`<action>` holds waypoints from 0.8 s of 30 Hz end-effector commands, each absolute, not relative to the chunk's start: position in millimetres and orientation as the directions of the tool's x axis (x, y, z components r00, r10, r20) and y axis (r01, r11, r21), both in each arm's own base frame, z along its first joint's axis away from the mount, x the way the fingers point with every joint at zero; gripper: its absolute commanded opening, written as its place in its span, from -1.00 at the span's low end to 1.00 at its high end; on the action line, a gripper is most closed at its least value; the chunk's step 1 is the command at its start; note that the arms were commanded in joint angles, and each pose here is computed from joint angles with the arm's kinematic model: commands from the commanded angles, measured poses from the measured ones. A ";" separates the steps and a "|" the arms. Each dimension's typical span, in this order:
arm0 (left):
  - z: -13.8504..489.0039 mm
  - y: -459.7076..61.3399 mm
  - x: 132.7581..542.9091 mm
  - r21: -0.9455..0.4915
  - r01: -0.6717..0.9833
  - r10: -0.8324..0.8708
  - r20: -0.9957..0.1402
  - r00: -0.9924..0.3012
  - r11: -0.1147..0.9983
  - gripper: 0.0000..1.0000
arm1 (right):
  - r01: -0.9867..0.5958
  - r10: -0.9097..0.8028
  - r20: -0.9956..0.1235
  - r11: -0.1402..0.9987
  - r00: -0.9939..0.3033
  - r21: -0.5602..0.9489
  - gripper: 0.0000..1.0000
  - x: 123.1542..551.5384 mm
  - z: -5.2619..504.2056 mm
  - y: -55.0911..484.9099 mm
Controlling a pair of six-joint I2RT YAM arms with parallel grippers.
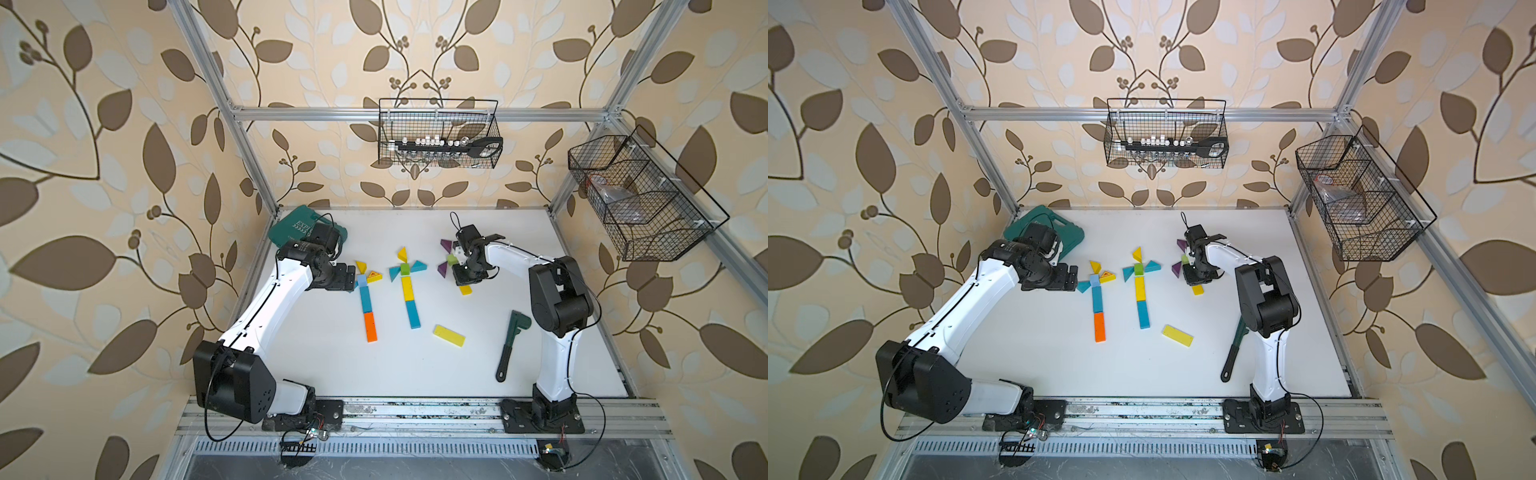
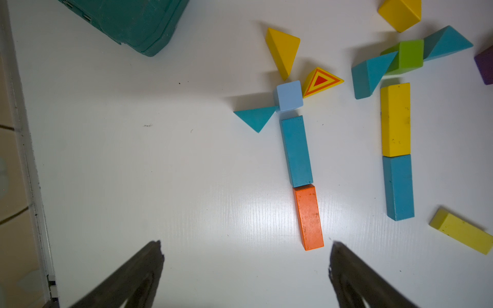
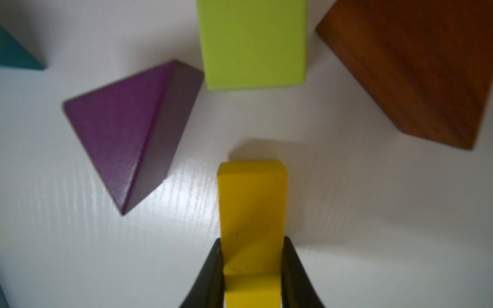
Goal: Assemble a small pinwheel with building blocks
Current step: Assemble the building block at the center of the board.
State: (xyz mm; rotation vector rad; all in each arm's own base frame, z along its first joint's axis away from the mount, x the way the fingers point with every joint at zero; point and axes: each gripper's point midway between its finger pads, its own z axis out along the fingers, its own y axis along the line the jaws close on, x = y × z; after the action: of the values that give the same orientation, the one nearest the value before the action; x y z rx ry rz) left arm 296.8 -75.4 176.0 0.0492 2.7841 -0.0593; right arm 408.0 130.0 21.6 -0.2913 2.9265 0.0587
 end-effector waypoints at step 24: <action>175.9 -71.0 295.4 -0.031 0.042 0.029 -0.341 -0.940 0.999 0.98 | -0.180 -0.169 -0.261 0.983 -0.950 0.020 -0.11 387.9 72.7 130.8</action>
State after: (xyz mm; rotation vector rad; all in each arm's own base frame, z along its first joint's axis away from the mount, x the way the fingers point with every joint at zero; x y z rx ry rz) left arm 296.9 -74.7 175.7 0.0452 2.7854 -0.0592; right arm 408.7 129.7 32.9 -0.2667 2.9189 0.0411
